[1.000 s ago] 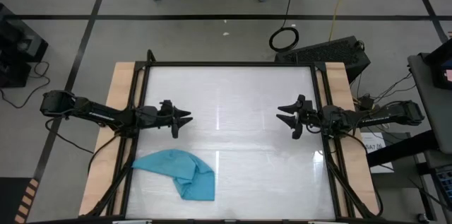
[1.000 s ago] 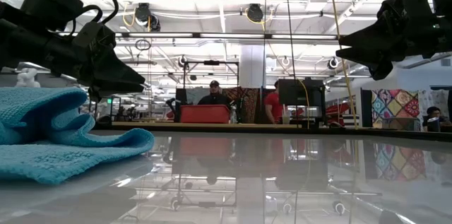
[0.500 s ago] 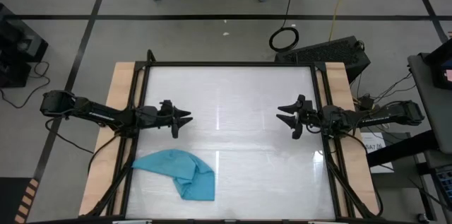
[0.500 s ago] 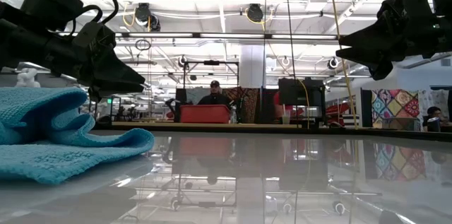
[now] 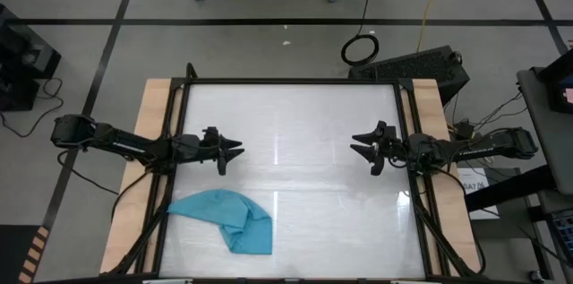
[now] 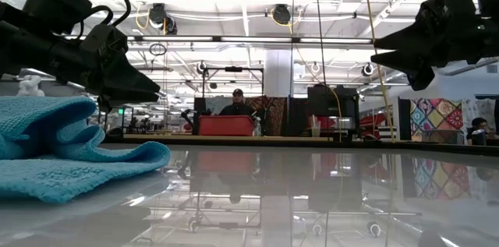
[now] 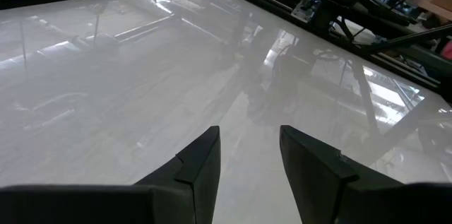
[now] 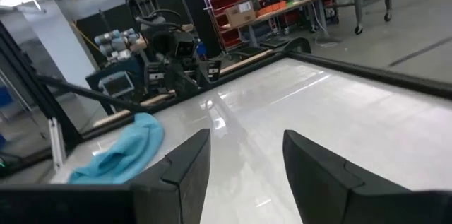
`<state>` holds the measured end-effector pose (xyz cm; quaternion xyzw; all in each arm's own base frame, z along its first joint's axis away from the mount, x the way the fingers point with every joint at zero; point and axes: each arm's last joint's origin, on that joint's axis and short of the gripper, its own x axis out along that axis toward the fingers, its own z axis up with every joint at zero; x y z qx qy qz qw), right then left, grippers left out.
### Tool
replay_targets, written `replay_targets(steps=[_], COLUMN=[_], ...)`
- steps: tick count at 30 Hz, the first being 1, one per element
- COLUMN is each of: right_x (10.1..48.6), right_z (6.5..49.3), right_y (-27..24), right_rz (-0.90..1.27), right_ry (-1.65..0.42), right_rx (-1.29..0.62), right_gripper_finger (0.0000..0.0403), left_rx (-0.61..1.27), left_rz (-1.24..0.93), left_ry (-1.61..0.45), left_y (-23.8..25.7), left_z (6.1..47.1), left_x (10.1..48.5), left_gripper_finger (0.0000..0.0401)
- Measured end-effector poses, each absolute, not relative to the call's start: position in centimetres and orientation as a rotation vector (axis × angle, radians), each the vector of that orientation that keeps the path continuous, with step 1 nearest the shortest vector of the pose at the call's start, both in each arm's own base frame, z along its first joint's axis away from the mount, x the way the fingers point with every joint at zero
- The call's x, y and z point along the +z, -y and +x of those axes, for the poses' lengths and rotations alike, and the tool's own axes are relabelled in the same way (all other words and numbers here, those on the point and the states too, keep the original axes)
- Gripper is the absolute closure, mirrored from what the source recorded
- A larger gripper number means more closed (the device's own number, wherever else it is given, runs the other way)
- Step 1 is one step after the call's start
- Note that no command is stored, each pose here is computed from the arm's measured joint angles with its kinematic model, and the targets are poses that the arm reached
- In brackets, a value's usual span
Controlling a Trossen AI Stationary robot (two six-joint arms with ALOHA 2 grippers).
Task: Roll towel
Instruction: Fold the light blue towel
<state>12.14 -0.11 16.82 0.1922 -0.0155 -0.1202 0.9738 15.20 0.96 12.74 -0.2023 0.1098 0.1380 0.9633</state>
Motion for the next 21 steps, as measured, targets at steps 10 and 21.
replay_targets(steps=[10,21], right_x=[16.6,22.4], right_z=[12.2,13.7], right_y=[-0.1,-0.6], right_rz=[0.464,0.302], right_ry=[0.003,0.181], right_rx=[-0.169,-0.092], right_gripper_finger=[0.0234,0.0142], left_rx=[0.280,0.280], left_rz=[-0.409,-0.409], left_ry=[-0.222,-0.223], left_y=[-1.0,-1.0], left_z=[15.2,15.2], left_x=[12.7,12.7], left_gripper_finger=[0.0248,0.0248])
